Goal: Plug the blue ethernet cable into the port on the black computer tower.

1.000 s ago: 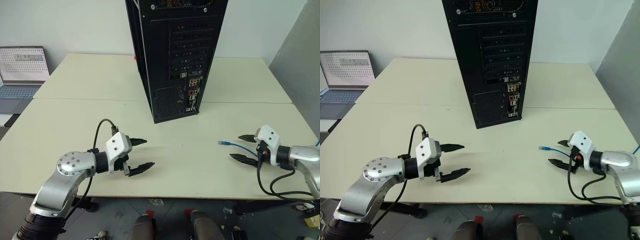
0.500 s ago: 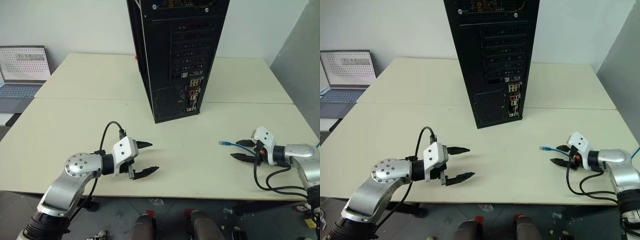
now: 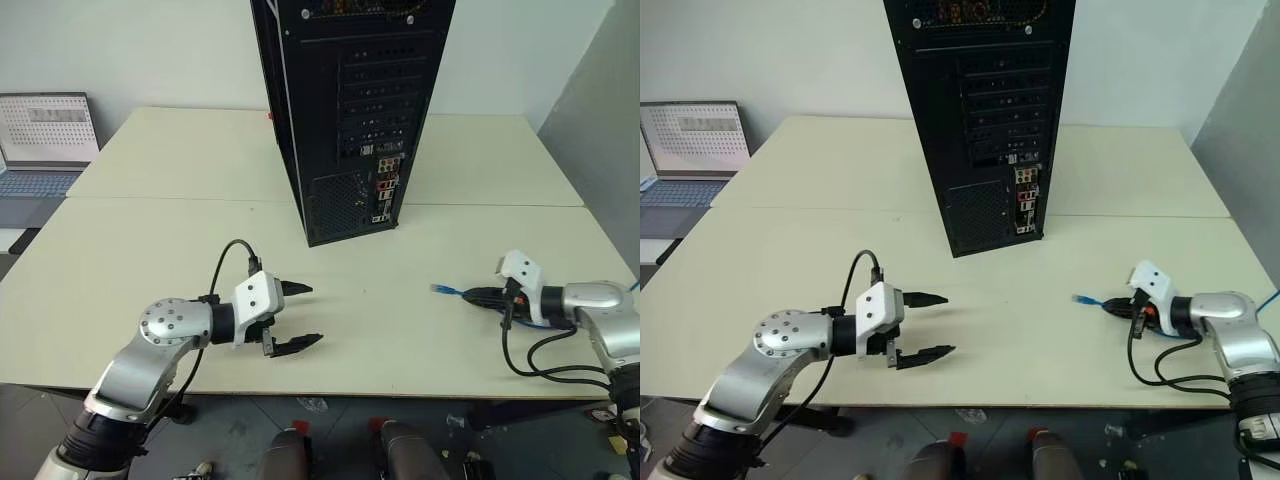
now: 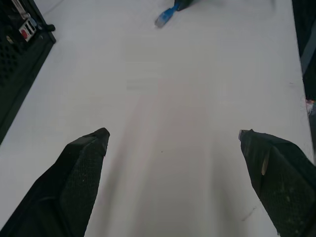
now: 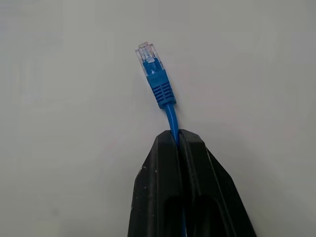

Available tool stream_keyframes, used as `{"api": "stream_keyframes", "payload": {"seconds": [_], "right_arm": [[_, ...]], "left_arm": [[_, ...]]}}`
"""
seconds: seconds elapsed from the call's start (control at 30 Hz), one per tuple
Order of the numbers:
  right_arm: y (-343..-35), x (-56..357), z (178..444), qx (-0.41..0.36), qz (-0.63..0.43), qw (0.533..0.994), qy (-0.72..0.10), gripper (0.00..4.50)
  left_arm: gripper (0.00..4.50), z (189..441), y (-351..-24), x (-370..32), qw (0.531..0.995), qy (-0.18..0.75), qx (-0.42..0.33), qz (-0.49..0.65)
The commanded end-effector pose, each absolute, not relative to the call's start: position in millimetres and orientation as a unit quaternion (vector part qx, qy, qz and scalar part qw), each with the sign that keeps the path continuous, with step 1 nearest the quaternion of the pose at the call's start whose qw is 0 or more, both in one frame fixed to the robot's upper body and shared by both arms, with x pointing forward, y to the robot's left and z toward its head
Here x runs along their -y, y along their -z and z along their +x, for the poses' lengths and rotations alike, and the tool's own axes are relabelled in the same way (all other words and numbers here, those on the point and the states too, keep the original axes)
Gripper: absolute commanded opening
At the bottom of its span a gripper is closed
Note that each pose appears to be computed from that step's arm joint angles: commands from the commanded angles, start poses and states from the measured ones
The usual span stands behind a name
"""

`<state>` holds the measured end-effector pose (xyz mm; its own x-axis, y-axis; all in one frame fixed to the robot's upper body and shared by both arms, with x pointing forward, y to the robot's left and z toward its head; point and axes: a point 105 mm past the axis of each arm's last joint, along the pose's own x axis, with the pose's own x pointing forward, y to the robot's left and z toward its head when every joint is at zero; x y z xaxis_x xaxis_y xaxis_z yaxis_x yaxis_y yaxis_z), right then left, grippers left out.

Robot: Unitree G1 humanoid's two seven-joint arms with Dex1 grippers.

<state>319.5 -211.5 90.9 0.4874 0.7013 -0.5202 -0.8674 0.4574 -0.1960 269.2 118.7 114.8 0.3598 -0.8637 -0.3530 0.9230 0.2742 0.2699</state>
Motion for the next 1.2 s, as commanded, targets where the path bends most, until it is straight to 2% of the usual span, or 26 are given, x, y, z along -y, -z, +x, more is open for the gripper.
{"api": "stream_keyframes", "payload": {"seconds": [0.03, 0.3, 0.57, 0.7, 1.13, 1.17, 1.2], "right_arm": [[-113, 168, 316, -0.140, -0.239, 0.813, -0.512, 0.03], [-125, 107, 299, -0.112, -0.237, 0.773, -0.577, 0.03], [-125, 89, 298, -0.105, -0.246, 0.761, -0.591, 0.03], [-125, 85, 296, -0.102, -0.250, 0.756, -0.597, 0.00], [-122, 79, 292, -0.100, -0.259, 0.746, -0.606, 0.00], [-122, 79, 292, -0.099, -0.259, 0.745, -0.606, 0.00], [-122, 79, 292, -0.099, -0.259, 0.745, -0.607, 0.00]], "left_arm": [[4.50, 277, -121, -103, 0.786, 0.572, -0.050, 0.228], [4.50, 292, -119, -82, 0.772, 0.588, -0.044, 0.237], [4.50, 297, -114, -77, 0.765, 0.598, -0.052, 0.234], [3.79, 297, -114, -75, 0.765, 0.601, -0.051, 0.225], [0.93, 296, -112, -73, 0.761, 0.609, -0.051, 0.219], [0.83, 296, -112, -73, 0.761, 0.609, -0.052, 0.219], [0.51, 296, -112, -73, 0.761, 0.609, -0.052, 0.220]]}}
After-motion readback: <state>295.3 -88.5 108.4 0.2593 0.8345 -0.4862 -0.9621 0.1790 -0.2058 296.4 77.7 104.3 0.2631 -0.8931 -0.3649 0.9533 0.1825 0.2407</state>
